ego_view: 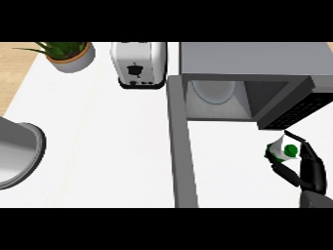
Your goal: Pick up the milk, place it into the microwave and close the microwave
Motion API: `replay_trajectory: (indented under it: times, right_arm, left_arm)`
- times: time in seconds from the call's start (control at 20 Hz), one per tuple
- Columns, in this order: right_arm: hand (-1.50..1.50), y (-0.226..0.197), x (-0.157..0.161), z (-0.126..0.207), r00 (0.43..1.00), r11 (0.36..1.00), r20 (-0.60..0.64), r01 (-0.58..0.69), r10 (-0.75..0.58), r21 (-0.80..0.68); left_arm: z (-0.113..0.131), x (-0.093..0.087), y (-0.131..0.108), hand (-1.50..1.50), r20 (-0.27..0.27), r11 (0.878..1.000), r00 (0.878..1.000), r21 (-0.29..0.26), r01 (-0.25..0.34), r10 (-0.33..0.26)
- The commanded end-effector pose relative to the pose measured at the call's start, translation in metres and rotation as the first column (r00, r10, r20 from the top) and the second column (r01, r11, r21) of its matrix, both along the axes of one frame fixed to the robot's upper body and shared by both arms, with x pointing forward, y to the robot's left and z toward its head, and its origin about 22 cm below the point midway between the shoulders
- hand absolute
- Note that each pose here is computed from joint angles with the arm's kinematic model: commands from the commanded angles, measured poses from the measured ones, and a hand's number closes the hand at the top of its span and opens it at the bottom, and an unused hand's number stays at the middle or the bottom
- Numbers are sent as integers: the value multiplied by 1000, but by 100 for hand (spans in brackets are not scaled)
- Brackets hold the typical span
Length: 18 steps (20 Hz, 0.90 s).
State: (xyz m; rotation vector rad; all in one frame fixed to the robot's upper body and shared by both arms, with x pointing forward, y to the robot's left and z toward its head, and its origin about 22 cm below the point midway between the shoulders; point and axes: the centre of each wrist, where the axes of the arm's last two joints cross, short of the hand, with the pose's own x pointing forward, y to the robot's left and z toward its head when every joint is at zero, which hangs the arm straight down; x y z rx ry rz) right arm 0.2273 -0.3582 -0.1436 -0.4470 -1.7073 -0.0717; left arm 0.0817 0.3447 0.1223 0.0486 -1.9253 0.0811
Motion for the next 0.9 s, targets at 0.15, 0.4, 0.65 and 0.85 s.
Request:
replay_trajectory:
  times: [0.15, 0.4, 0.65, 0.85]
  right_arm:
    - [150, 16, 14, -2, 992, 987, 98, -66, 81, -147]
    - [150, 23, 27, 4, 978, 989, 156, -129, 140, -77]
    - [150, 63, 54, 9, 937, 951, 162, -300, 309, -80]
    - [150, 61, 52, 10, 894, 912, 180, -409, 409, -40]
  left_arm:
    - [16, -9, 1, -150, 26, 1000, 1000, 24, 14, -15]
    - [4, -7, 0, -150, 40, 1000, 999, 18, 0, -1]
    - [14, -7, -6, -150, 30, 999, 999, 19, 26, -26]
    - [4, -11, 9, -150, 34, 1000, 999, 8, 10, -10]
